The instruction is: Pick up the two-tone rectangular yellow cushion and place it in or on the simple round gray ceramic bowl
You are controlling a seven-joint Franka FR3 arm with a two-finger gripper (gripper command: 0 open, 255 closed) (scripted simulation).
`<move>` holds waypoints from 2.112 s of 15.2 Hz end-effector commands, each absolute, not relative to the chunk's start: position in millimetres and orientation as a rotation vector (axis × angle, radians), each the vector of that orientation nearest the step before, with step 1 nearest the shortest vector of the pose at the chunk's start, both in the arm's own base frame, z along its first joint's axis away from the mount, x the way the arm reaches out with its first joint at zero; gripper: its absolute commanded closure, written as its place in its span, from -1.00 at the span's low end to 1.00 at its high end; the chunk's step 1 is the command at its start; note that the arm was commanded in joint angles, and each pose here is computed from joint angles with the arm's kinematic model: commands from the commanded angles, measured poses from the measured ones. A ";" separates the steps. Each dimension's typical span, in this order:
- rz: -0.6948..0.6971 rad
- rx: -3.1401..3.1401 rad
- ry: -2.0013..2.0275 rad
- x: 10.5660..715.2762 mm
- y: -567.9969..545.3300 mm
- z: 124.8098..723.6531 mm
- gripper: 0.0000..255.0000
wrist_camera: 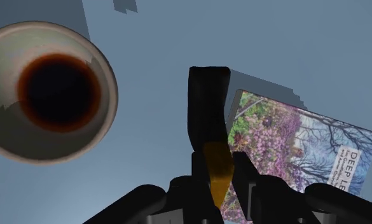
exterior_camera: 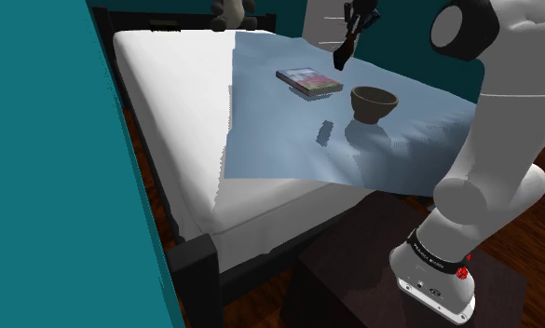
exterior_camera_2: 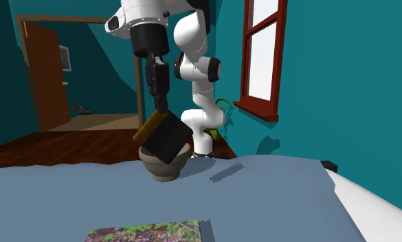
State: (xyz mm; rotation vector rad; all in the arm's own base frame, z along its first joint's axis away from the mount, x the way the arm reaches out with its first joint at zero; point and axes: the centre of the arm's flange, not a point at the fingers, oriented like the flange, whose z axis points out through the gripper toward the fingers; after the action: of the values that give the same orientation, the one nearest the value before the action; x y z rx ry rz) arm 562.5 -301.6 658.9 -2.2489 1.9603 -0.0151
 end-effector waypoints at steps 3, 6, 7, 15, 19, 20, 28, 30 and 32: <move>-0.016 -2.249 1.960 514.1 -290.2 668.7 1.00; -0.016 -2.249 1.960 476.7 -280.2 676.9 1.00; -0.016 -2.249 1.960 464.2 -276.8 679.6 1.00; -0.016 -2.249 1.960 388.5 -256.5 685.7 1.00; -0.016 -2.249 1.960 388.5 -256.5 664.6 1.00; -0.016 -2.249 1.960 388.5 -256.5 659.3 1.00; -0.016 -2.249 1.960 388.5 -256.5 617.1 1.00; -0.016 -2.249 1.960 388.5 -256.5 606.5 1.00; -0.016 -2.249 1.960 388.5 -256.5 595.9 1.00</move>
State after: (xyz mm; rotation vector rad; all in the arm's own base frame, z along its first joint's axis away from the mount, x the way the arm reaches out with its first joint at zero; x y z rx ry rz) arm 388.3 -256.7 603.2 -2.2487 1.9597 -0.0153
